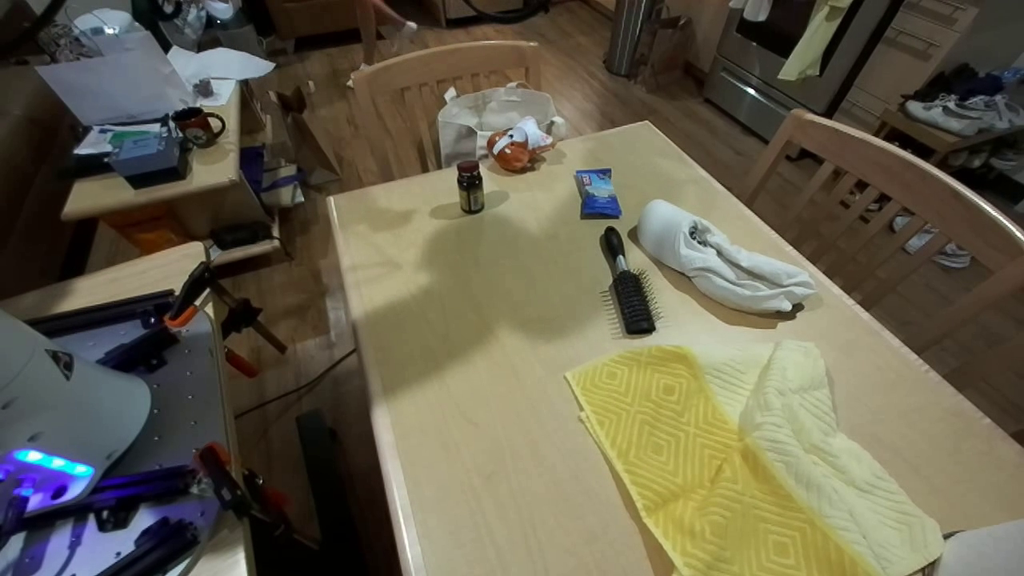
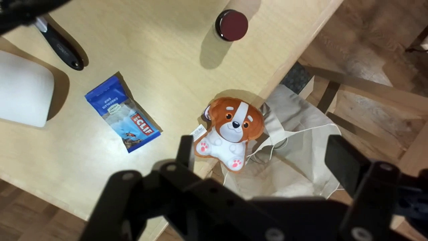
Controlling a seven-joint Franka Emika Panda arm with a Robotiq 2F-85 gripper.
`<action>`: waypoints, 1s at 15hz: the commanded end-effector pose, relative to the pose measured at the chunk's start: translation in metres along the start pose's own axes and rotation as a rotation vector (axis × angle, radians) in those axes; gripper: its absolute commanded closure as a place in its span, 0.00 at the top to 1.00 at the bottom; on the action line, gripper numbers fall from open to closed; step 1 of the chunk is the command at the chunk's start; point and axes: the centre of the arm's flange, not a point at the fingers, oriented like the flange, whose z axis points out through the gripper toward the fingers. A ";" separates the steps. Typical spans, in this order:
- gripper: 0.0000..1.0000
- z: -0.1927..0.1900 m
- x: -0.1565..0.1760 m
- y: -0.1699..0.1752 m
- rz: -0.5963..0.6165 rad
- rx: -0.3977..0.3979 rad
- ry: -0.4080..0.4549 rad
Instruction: Move the toy from left to right.
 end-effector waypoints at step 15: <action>1.00 0.104 0.083 -0.009 0.262 0.027 -0.102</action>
